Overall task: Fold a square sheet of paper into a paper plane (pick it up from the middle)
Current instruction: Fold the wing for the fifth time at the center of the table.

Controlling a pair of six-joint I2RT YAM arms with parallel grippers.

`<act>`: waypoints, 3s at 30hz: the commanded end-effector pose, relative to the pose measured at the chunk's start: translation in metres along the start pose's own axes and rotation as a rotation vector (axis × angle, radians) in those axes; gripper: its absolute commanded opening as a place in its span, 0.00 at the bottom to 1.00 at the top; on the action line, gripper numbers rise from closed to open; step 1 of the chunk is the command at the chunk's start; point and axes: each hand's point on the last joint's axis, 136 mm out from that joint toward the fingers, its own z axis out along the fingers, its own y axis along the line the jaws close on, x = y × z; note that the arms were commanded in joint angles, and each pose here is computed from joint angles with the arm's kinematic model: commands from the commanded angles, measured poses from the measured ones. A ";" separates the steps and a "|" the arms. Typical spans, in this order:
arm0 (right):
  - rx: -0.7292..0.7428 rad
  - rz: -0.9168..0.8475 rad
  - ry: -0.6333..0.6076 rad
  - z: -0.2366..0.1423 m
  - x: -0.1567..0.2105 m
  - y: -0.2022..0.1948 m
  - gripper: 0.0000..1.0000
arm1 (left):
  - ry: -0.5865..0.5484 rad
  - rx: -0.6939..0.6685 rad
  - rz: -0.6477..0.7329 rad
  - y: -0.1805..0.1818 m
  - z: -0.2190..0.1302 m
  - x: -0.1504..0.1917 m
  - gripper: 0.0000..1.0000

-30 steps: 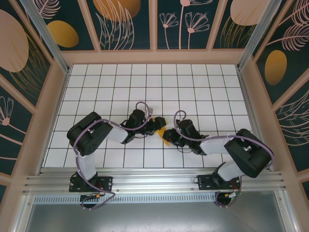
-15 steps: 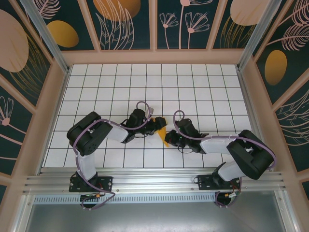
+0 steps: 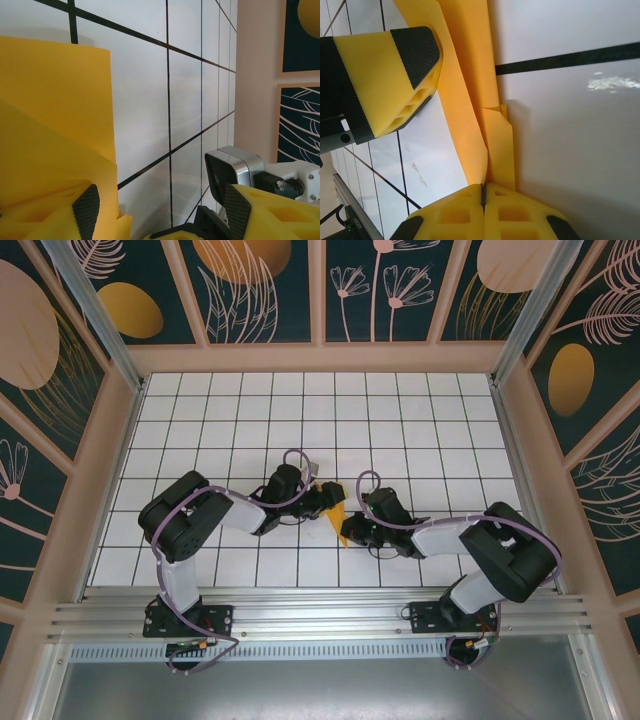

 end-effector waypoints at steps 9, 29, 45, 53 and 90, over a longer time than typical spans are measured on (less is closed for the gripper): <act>0.054 0.046 0.079 -0.014 0.027 -0.022 0.11 | 0.012 -0.133 -0.006 0.039 0.006 0.006 0.70; 0.031 0.059 0.116 -0.005 0.029 -0.027 0.00 | 0.041 0.006 0.083 -0.017 0.004 -0.002 0.72; 0.058 0.083 0.120 -0.005 0.025 -0.041 0.00 | 0.122 0.083 0.160 -0.047 -0.008 0.022 0.69; 0.067 0.097 0.119 -0.005 0.025 -0.044 0.00 | 0.069 0.058 0.147 -0.040 -0.019 0.025 0.68; 0.079 0.091 0.108 -0.022 0.026 -0.038 0.08 | 0.173 -0.055 0.126 0.022 0.020 0.038 0.67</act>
